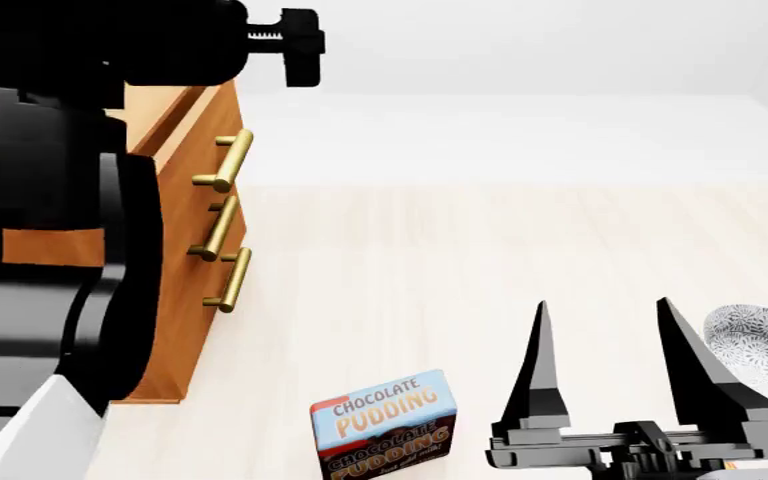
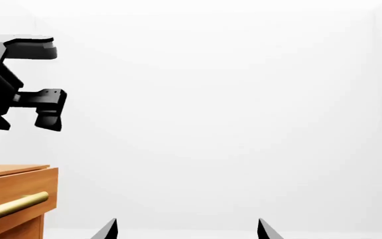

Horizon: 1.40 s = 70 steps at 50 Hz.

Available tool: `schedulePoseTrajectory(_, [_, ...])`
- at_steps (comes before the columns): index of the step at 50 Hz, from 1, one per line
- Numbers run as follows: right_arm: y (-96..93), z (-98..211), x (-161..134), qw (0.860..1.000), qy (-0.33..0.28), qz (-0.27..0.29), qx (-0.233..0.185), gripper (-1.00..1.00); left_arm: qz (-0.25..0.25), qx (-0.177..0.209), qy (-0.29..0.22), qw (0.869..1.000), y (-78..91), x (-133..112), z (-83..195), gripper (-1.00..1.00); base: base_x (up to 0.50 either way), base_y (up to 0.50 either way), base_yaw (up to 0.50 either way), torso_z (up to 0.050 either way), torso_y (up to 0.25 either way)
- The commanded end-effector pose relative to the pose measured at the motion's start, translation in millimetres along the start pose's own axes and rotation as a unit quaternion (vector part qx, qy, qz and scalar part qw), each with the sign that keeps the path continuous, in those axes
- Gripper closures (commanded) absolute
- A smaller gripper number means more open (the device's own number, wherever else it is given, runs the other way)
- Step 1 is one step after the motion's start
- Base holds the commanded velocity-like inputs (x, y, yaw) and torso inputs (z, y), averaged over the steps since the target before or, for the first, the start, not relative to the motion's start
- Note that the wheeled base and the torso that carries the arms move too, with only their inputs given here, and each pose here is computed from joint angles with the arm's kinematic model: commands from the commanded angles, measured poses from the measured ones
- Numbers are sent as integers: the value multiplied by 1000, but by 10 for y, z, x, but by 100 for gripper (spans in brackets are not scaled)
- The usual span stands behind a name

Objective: Put the butter at the back in the top drawer of the cabinet and close it.

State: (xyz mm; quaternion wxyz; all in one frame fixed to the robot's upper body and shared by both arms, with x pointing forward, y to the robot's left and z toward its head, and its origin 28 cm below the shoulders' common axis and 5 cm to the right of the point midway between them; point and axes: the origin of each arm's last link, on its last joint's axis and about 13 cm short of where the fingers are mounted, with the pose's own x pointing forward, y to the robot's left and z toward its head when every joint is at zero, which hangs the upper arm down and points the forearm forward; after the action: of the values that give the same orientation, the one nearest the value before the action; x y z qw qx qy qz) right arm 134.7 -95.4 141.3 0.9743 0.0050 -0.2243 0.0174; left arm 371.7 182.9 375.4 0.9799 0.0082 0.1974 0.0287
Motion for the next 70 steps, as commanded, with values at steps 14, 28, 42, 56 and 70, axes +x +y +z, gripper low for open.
schedulePoseTrajectory(14, [-18, -28, -9, 1000, 2, -2, 10, -100, 79, 86, 121, 986, -11, 182, -100, -100, 0, 0, 0, 0, 0])
schedulePoseTrajectory(28, [-12, -28, -26, 1000, 3, -1, 10, -100, 116, 95, 110, 983, 26, 154, -53, -100, 0, 0, 0, 0, 0])
schedulePoseTrajectory(42, [2, -27, -33, 1000, 4, 1, 10, -100, 104, 95, 113, 984, 22, 176, -93, -100, 0, 0, 0, 0, 0])
schedulePoseTrajectory(56, [10, -22, -42, 1000, 4, 3, 10, -100, 88, 80, 125, 985, 40, 250, -195, -100, 0, 0, 0, 0, 0])
schedulePoseTrajectory(70, [13, -17, -43, 1000, 4, 5, 8, -100, 86, 70, 138, 984, 73, 332, -281, -100, 0, 0, 0, 0, 0])
